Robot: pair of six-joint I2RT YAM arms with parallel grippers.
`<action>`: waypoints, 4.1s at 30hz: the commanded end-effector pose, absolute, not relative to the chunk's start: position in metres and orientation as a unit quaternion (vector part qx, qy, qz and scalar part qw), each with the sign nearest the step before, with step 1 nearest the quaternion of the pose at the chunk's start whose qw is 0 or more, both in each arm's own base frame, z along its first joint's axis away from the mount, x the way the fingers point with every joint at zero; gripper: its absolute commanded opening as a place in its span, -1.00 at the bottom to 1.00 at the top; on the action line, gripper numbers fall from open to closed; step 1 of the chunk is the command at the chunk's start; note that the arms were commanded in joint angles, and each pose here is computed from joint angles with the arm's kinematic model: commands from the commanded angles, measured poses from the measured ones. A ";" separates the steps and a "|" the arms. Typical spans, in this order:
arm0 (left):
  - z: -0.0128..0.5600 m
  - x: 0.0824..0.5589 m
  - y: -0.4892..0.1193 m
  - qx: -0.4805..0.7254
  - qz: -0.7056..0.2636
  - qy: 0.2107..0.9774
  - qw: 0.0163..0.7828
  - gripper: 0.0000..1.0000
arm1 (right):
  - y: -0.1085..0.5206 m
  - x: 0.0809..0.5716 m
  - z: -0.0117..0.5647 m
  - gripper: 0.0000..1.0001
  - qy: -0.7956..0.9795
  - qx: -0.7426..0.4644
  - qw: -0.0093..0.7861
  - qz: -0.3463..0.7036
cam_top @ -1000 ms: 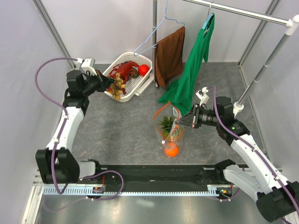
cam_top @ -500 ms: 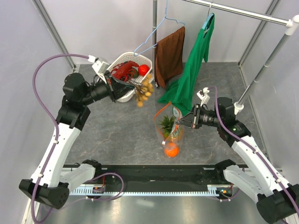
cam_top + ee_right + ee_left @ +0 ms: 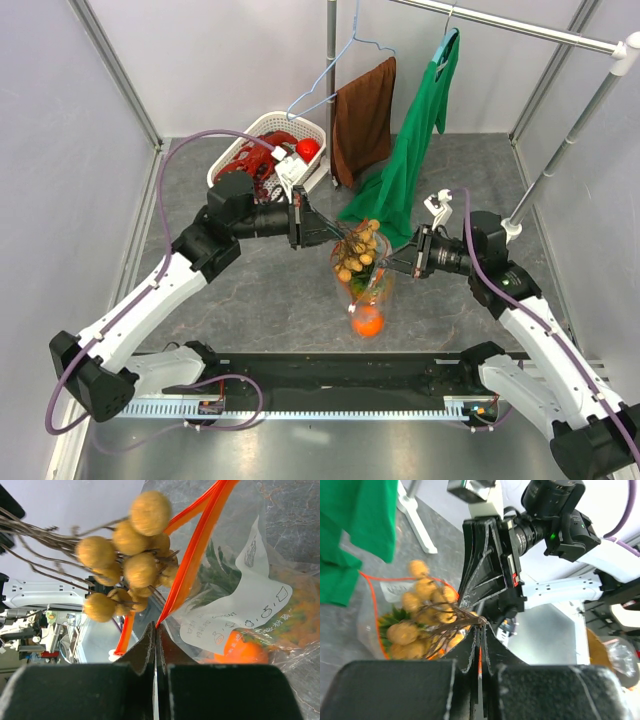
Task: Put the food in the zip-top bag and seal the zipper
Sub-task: Place the fake fruit in the zipper food storage bag, then adjust the zipper food storage bag at the center of the board.
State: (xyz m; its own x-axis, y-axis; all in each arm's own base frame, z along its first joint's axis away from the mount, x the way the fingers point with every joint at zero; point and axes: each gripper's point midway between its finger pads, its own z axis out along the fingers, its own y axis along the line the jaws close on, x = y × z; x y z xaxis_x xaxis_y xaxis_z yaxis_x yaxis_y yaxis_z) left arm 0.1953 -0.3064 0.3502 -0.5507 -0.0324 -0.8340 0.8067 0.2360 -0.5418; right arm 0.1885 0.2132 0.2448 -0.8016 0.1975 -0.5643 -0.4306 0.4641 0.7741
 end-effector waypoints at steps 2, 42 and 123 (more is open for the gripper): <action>0.349 0.186 -0.314 0.245 -0.579 0.695 0.348 -0.96 | 0.211 0.188 0.251 -1.00 0.791 -0.085 0.328 0.510; 0.283 0.184 -0.361 0.294 -0.459 0.818 0.185 -0.96 | 0.206 0.167 0.262 -1.00 0.768 -0.179 0.366 0.495; 0.252 0.183 -0.288 0.351 -0.420 0.823 0.153 -0.70 | 0.203 0.171 0.262 -1.00 0.778 -0.130 0.362 0.497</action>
